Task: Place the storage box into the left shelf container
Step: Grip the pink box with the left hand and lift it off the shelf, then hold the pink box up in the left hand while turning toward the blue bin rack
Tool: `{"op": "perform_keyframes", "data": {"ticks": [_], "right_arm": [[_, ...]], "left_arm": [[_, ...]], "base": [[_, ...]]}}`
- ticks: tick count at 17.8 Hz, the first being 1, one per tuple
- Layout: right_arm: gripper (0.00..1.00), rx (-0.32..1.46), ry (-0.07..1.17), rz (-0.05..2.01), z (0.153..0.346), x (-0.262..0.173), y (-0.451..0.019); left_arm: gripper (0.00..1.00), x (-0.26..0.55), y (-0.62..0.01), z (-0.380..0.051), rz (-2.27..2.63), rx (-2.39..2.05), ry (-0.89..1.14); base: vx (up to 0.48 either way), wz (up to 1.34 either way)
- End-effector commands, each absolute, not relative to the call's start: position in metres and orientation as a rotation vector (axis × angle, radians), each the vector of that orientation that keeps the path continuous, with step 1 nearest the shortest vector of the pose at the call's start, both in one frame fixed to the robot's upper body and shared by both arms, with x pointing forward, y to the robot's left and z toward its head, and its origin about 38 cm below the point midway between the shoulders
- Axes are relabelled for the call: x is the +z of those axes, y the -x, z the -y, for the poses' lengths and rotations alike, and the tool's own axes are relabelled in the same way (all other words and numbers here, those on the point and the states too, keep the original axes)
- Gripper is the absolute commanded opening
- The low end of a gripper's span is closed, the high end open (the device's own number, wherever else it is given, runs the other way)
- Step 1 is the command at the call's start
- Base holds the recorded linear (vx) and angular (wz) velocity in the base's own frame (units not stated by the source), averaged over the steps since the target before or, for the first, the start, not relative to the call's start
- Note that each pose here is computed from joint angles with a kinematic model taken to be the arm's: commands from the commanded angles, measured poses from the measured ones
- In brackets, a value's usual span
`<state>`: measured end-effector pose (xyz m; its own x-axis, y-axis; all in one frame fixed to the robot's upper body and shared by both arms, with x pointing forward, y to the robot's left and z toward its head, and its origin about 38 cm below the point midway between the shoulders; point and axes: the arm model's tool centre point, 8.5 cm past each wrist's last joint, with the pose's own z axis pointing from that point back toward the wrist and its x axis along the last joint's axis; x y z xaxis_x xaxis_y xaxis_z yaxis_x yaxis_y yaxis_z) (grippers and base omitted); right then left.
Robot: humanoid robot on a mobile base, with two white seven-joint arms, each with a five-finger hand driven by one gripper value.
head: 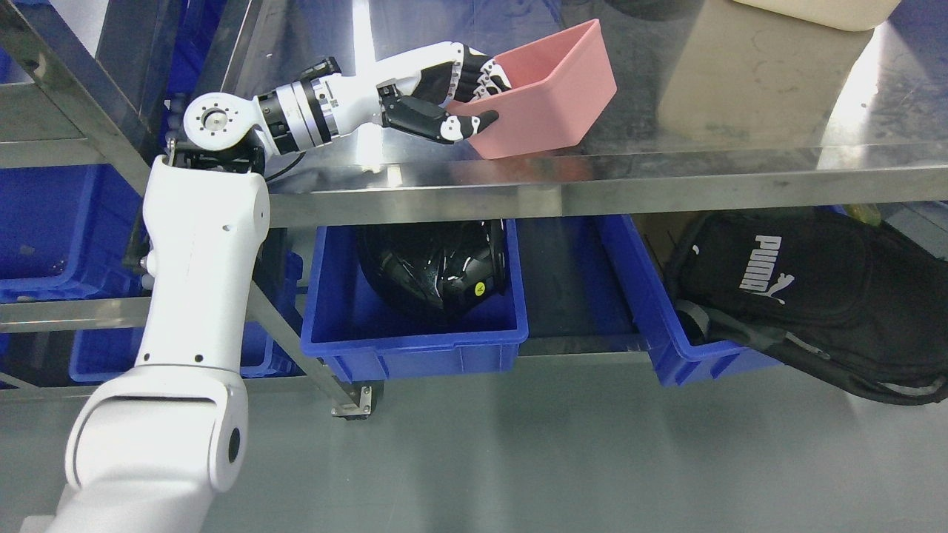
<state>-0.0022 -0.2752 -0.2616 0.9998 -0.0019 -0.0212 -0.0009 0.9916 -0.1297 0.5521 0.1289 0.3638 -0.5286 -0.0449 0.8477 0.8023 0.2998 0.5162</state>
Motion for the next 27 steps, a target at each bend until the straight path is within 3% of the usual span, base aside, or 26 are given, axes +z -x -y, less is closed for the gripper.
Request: {"op": "perform_keyframes", "data": {"ticks": [1,8,12,15,20,27], "right_arm": [[1.0,-0.003,0.148,-0.013,0.287,-0.261,0.002],[1.0,-0.003,0.148,-0.013,0.287,-0.261,0.002],[1.0,-0.003,0.148,-0.013,0.287,-0.261,0.002],[1.0,-0.003,0.148,-0.013,0.287,-0.261,0.002],[1.0,-0.003,0.148,-0.013,0.287,-0.261,0.002],[1.0,-0.003,0.148,-0.013,0.287,-0.261,0.002]], "left_arm": [[0.0,0.358,-0.55,-0.171,1.967,-0.998,0.892],[0.0,0.359,-0.511,-0.176,2.194,-0.863,0.953],[0.0,0.356,-0.461,-0.129,2.455,-0.824,0.88],[0.0,0.336,-0.424,-0.094,2.479,-0.75,0.954],[0.0,0.303,-0.393,-0.078,2.474,-0.648,1.018],[0.01,0.26,-0.381,-0.096,2.455,-0.531,0.973]], "base": [[-0.001,-0.02],[0.0,0.0],[-0.001,0.02],[-0.019,0.11],[-0.028,0.25],[-0.014,0.82]]}}
